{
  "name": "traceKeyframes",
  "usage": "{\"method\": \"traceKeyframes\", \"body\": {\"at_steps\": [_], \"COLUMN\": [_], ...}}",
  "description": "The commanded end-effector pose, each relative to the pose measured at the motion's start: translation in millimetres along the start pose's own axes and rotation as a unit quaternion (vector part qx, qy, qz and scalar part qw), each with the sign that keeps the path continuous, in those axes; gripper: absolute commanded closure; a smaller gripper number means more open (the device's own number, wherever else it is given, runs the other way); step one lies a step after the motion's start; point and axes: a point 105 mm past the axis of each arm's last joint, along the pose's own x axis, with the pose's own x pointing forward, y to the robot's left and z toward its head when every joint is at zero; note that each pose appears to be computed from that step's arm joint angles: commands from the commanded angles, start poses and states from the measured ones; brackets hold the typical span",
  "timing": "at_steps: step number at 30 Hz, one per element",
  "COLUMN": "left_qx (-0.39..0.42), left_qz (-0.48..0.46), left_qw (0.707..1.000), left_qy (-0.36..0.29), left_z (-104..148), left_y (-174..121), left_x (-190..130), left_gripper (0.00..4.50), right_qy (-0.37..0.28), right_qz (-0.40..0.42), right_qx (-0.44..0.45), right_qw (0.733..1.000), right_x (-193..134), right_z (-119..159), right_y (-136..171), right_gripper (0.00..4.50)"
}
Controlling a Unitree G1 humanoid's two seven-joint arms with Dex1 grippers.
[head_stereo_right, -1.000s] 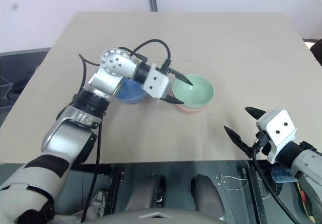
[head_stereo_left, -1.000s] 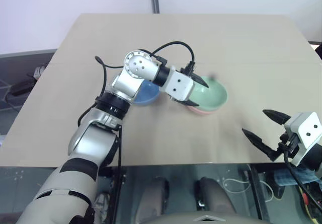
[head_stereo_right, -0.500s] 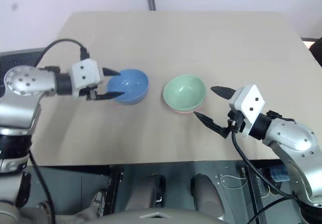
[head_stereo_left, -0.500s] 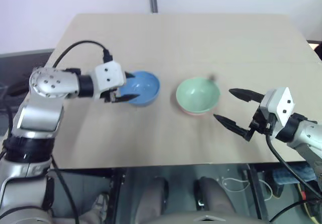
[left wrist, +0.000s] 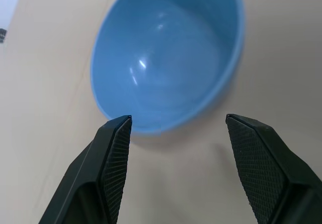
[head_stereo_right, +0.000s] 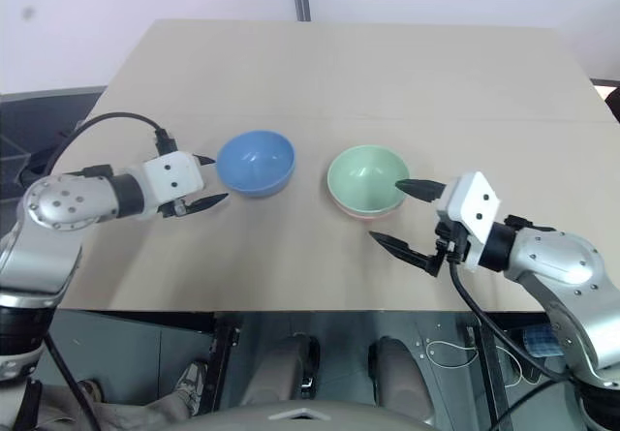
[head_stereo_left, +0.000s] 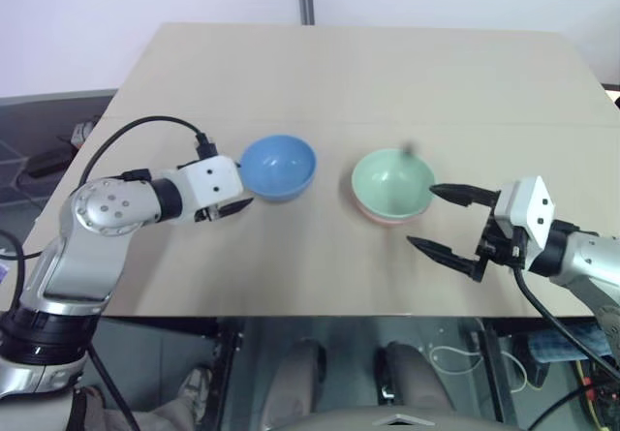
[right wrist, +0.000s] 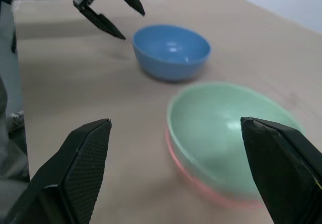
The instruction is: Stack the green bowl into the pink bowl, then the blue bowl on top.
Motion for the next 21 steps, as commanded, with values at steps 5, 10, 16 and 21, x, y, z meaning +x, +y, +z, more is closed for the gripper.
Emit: {"method": "traceKeyframes", "body": {"at_steps": [5,10,16,21], "left_qx": [0.044,0.060,0.075,0.091], "left_qz": [-0.015,-0.032,-0.040,-0.040], "left_qw": [0.999,0.997,0.996,0.994], "left_qy": [-0.022,-0.028,-0.037,-0.043], "left_z": [9,8,10,13], "left_y": [4,0,-3,-4], "left_x": [17,26,30,31], "left_gripper": [1.34,1.34,3.58,4.47], "right_qy": [0.007,0.006,0.005,0.004], "right_qz": [-0.043,-0.049,-0.054,-0.054], "right_qx": [-0.035,-0.037,-0.037,-0.035], "right_qw": [0.998,0.998,0.998,0.998], "right_x": [-14,-17,-18,-17], "right_z": [4,6,7,7], "right_y": [-5,-3,-2,-1], "right_gripper": [0.00,0.00,0.00,0.00]}}
